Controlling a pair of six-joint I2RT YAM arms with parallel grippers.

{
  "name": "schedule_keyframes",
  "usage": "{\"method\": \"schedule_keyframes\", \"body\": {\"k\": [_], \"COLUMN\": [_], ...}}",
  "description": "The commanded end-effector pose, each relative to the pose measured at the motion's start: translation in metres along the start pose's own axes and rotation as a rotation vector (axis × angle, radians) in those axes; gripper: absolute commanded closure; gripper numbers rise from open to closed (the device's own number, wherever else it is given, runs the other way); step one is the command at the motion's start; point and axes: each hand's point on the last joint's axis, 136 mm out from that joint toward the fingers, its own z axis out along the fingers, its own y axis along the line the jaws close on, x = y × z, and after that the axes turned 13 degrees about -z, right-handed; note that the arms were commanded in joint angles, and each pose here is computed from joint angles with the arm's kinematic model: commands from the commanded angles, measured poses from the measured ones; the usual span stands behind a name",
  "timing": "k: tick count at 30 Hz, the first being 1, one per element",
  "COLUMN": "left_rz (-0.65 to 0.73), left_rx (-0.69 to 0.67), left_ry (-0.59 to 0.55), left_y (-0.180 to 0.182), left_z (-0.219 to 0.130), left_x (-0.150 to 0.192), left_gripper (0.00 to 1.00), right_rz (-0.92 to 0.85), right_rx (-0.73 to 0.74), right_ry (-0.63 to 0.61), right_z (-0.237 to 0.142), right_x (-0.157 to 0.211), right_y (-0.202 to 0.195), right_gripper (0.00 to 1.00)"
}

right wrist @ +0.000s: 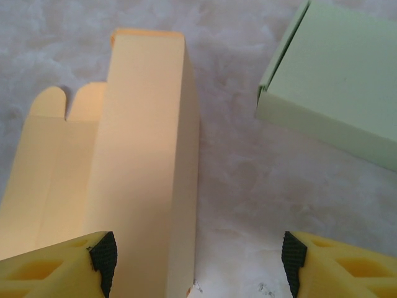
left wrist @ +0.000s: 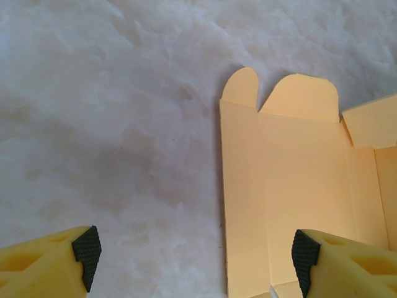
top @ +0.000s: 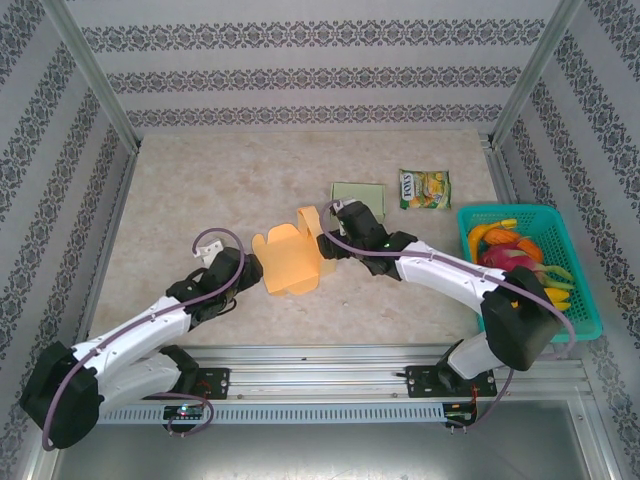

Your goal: Fold the paper box

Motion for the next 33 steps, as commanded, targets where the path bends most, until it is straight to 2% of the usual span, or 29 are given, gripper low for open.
{"method": "schedule_keyframes", "body": {"k": [1,9,20,26,32,33], "left_rz": [-0.040,-0.055,-0.099,-0.112,-0.085,-0.077], "left_rx": [0.026,0.035,0.078,0.123,0.114,0.110], "left_ry": [-0.005,0.035,0.103,0.086,0.059,0.059], "left_y": [-0.005,-0.009,-0.026,-0.043,-0.044,-0.045], "left_z": [0.003,0.010,0.035,0.050,0.068,0.071], "left_x": [-0.001,0.007,0.026,0.027,0.029,0.029], "left_gripper": [0.18,0.18,0.22,0.34,0.53,0.58], "right_rz": [0.032,0.108,0.140,0.148,0.164,0.168], "right_rx": [-0.023,-0.012,-0.011,-0.012,-0.020,-0.022], "right_ry": [0.003,-0.001,-0.016,-0.015,-0.008,-0.011], "right_z": [0.009,0.013,0.009,0.009,0.011,0.011], "right_x": [0.010,0.031,0.038,0.040,0.044,0.043], "right_y": [0.001,-0.011,-0.017,-0.018,-0.020,-0.021], "right_gripper": [0.28,0.29,0.29,0.29,0.29,0.29]}}
